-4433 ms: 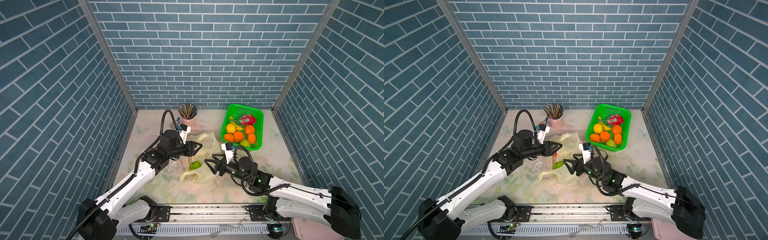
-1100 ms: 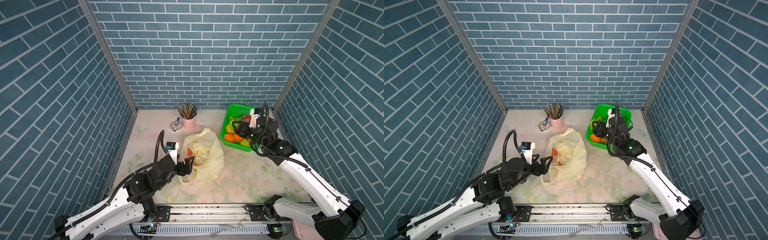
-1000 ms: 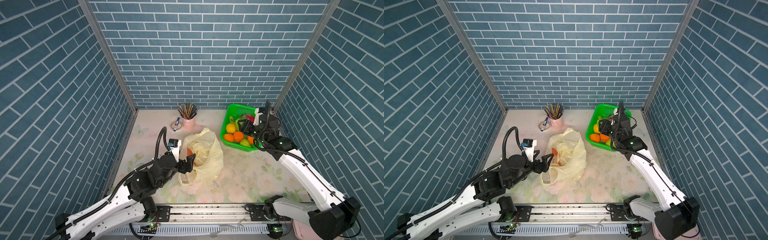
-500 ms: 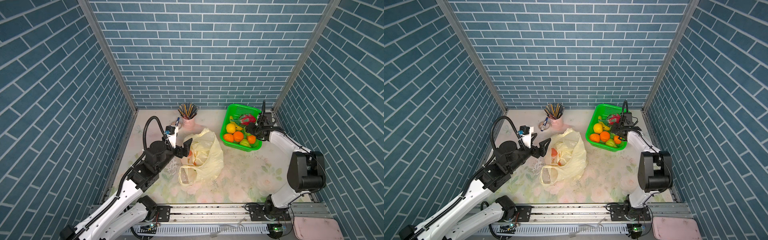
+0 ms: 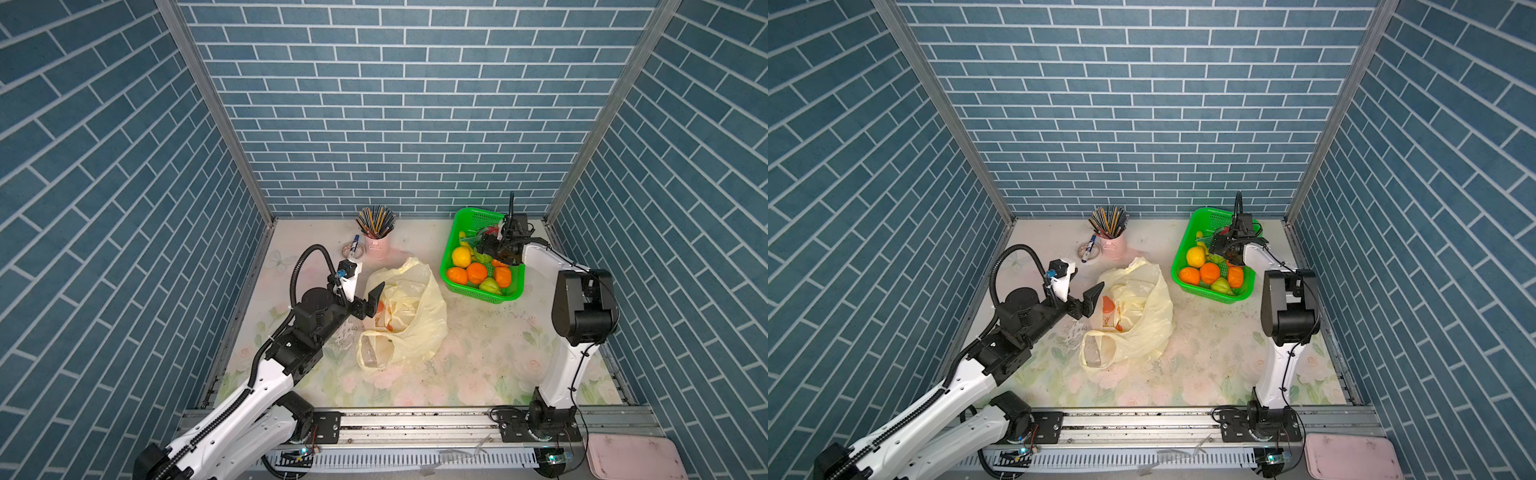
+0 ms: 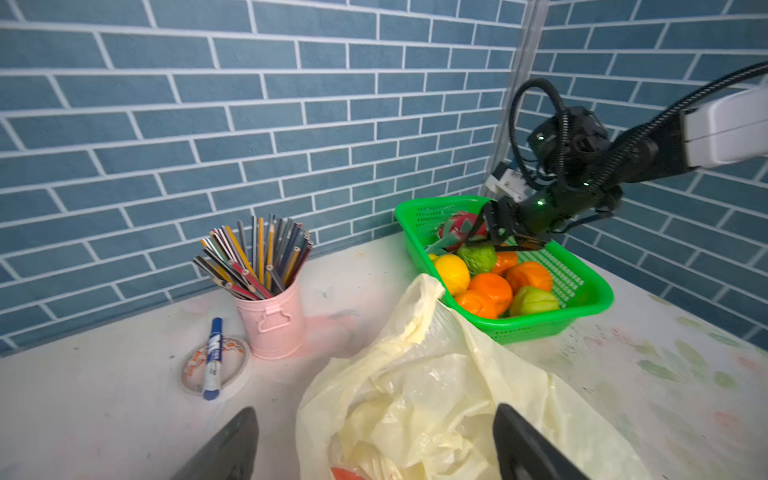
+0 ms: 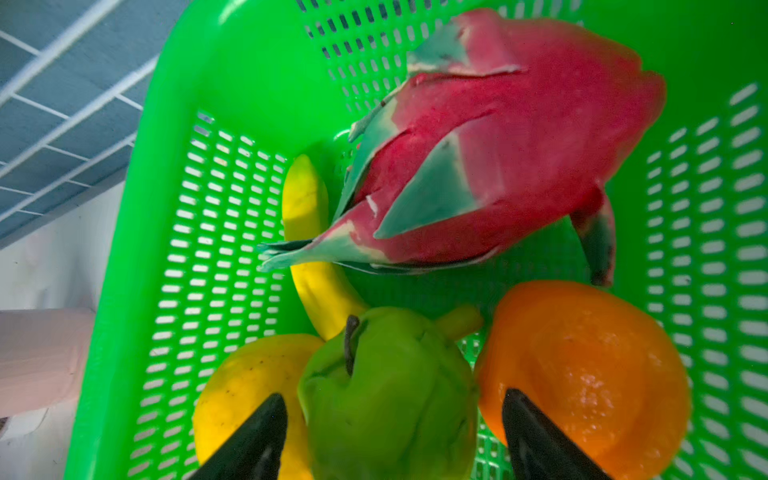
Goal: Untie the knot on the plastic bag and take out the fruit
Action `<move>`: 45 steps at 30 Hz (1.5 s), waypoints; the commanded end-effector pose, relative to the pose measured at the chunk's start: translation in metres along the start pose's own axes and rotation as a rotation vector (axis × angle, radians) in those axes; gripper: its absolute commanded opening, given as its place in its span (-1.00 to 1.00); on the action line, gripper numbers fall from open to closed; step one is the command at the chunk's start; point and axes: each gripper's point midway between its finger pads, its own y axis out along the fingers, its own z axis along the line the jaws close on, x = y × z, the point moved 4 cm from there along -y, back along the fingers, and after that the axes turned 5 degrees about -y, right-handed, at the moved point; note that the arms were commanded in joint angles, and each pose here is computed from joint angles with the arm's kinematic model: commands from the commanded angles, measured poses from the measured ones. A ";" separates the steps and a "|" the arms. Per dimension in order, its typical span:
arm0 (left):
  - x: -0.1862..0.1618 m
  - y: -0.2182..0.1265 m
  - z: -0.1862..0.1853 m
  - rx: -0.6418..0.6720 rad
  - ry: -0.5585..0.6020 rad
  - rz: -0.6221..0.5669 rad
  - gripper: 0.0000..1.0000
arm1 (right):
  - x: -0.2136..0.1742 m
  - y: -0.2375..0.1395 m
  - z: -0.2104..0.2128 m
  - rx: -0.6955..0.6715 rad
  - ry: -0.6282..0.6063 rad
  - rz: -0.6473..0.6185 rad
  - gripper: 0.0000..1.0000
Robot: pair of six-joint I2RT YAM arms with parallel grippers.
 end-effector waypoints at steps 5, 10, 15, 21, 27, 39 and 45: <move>-0.019 -0.012 0.072 0.366 0.039 -0.083 0.77 | 0.004 -0.097 -0.018 -0.109 -0.042 -0.199 0.75; -0.046 -0.026 0.112 0.567 0.042 -0.111 0.77 | -0.036 -0.144 -0.063 -0.259 -0.024 -0.438 0.72; -0.082 -0.041 0.142 0.701 0.057 -0.096 0.77 | -0.087 -0.150 -0.109 -0.445 -0.043 -0.554 0.69; -0.104 -0.040 0.159 0.647 0.010 -0.136 0.77 | -0.109 -0.133 -0.113 -0.438 -0.216 -0.666 0.70; -0.102 -0.007 0.171 0.570 0.018 -0.129 0.77 | -0.102 -0.103 -0.100 -0.290 -0.292 -0.686 0.73; -0.124 0.029 0.187 0.518 -0.011 -0.008 0.77 | -0.107 -0.105 -0.102 -0.284 -0.287 -0.697 0.97; -0.125 0.029 0.187 0.521 -0.010 -0.005 0.77 | -0.106 -0.103 -0.100 -0.275 -0.296 -0.697 0.97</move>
